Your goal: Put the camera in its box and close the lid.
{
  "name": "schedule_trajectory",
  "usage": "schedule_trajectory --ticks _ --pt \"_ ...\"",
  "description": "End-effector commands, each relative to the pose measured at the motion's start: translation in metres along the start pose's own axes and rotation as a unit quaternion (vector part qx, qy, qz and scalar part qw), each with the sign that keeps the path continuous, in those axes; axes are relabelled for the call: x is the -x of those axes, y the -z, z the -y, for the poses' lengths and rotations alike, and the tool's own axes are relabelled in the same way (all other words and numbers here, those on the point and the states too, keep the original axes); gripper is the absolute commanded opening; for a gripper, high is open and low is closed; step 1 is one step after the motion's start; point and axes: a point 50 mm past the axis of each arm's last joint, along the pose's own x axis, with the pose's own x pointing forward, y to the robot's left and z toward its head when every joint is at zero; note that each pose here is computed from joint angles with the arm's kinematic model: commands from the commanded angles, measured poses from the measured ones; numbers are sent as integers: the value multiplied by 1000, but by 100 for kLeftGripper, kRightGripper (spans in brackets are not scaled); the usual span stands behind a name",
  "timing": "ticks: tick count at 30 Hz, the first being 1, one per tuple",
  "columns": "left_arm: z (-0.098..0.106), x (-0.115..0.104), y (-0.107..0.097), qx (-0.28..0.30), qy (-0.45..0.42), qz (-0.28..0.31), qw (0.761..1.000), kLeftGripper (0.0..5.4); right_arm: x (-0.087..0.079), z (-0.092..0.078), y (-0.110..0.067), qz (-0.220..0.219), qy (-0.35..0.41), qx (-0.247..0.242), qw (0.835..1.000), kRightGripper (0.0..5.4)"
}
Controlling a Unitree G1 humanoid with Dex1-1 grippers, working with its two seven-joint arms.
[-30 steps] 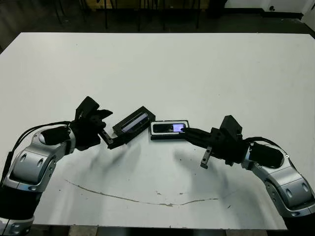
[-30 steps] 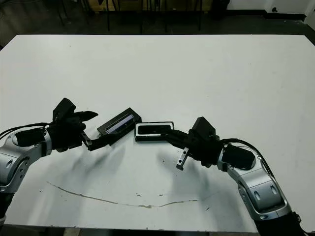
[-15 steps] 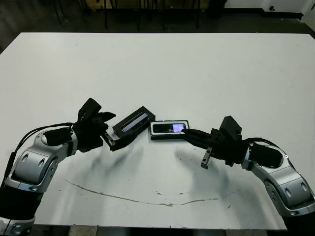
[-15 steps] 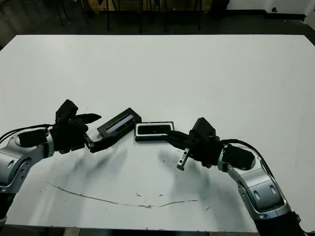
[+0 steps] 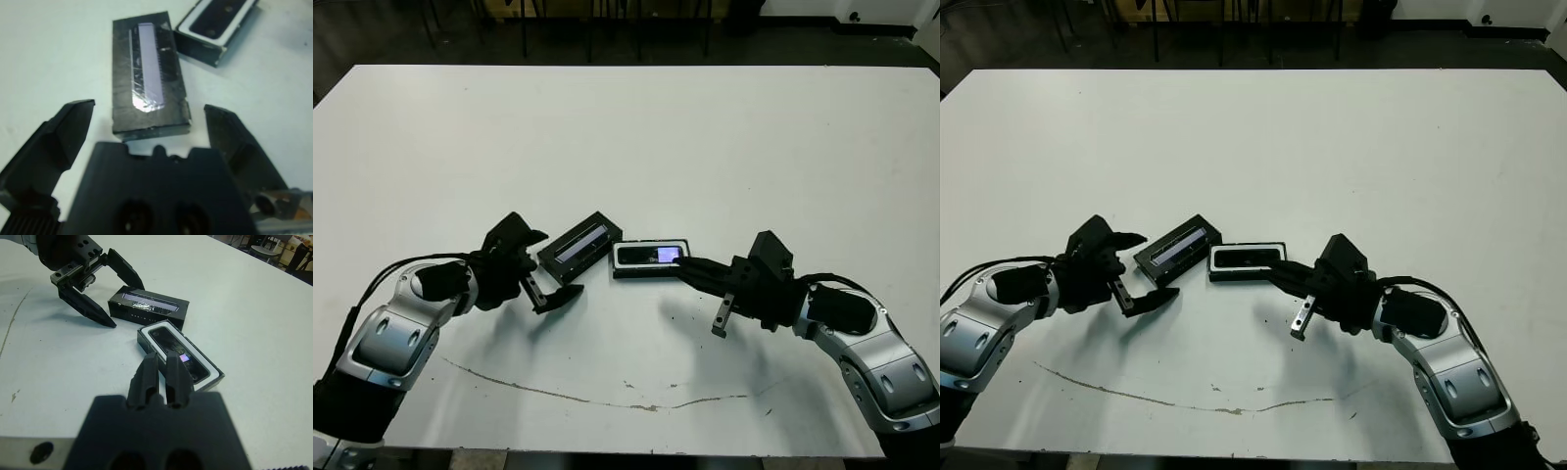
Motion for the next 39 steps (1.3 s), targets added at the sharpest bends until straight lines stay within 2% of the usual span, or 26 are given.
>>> schedule_trajectory --ticks 1,6,12,19,29,36,39 --pt "7 -4 17 16 5 -34 999 538 3 1 3 -19 6 7 1000 0" --pt "12 -8 24 55 1 -23 998 495 3 1 4 -8 1 2 1000 0" --pt "21 -13 26 98 -18 9 995 383 4 1 4 -12 4 2 1000 0" --pt "23 -14 25 125 -30 10 992 270 5 0 4 -18 9 -6 1000 0" --pt "19 -8 23 141 -72 27 987 267 5 0 7 -9 17 -10 1000 0" --pt "-4 6 6 134 -104 64 983 267 11 7 10 3 40 -9 999 0" --pt "-17 10 -5 123 -107 89 983 267 13 10 8 -16 54 8 998 0"
